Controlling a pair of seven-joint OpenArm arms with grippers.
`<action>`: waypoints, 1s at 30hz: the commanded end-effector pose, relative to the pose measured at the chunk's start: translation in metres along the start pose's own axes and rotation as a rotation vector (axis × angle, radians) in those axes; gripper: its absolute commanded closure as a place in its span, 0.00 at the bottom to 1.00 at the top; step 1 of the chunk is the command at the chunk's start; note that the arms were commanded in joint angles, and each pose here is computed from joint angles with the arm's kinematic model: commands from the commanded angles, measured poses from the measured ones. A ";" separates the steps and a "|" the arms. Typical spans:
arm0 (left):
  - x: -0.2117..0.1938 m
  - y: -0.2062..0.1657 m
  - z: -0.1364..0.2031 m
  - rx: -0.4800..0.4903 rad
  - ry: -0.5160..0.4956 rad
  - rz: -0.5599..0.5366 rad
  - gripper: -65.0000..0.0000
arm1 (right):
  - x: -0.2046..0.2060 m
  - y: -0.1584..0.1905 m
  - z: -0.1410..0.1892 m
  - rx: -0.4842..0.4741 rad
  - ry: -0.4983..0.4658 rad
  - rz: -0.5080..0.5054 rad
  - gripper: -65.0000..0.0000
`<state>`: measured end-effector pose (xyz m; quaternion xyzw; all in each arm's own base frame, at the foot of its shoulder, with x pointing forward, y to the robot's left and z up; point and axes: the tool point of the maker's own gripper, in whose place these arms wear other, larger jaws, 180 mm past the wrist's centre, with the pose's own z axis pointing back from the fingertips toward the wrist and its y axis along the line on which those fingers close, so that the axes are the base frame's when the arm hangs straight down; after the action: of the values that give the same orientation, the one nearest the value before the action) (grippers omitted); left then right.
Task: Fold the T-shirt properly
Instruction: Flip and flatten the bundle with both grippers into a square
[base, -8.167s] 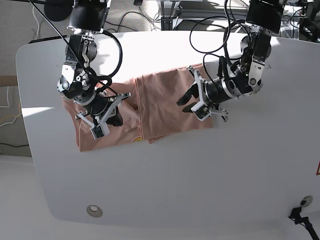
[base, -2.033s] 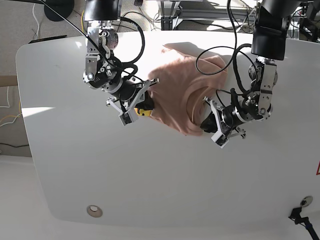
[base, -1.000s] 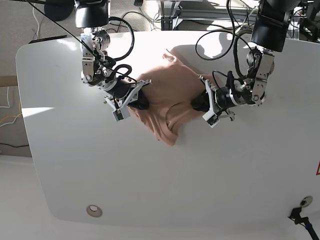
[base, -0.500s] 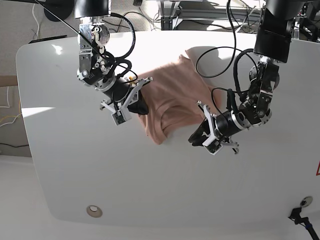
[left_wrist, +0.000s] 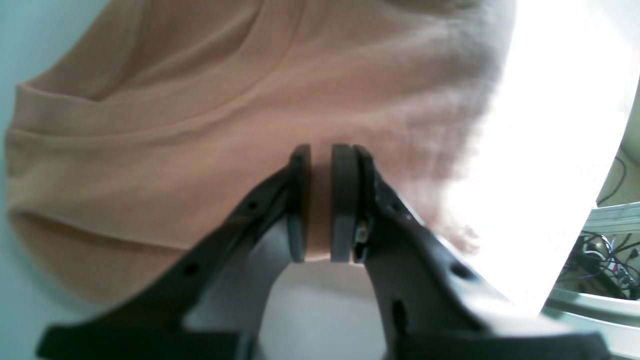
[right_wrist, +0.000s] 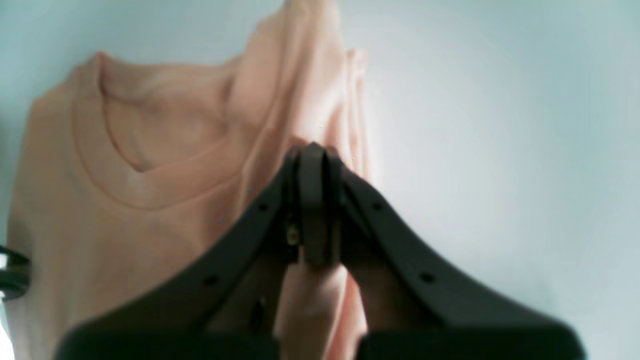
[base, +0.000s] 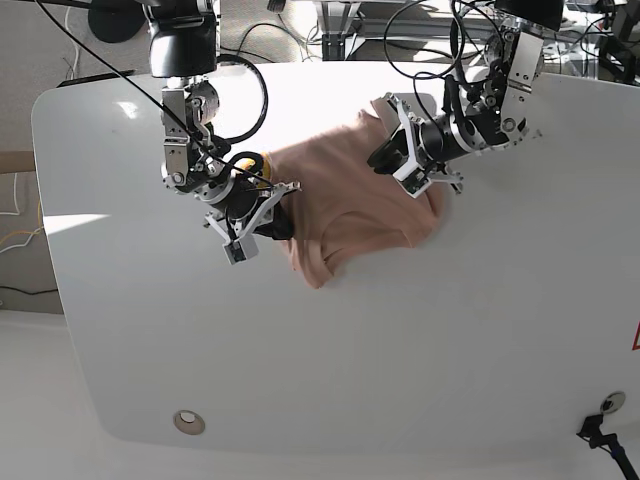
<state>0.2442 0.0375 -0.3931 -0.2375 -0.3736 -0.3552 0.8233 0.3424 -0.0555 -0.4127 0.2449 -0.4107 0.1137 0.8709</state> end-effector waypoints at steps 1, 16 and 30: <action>-0.007 0.011 -0.005 0.006 0.015 0.020 0.90 | 0.007 -0.002 0.002 0.001 -0.045 -0.004 1.00; 0.016 0.075 -0.041 0.027 0.035 -0.004 0.90 | -0.032 0.007 0.039 -0.018 -0.014 0.012 1.00; -0.010 0.049 -0.004 0.050 0.018 0.016 0.90 | 0.007 -0.007 0.035 -0.033 -0.072 0.073 1.00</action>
<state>0.2731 0.0688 -0.4166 -0.2223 -0.3660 -0.3329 0.8401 0.3157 -0.0796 -0.4060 0.2159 -0.4265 0.1285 0.8689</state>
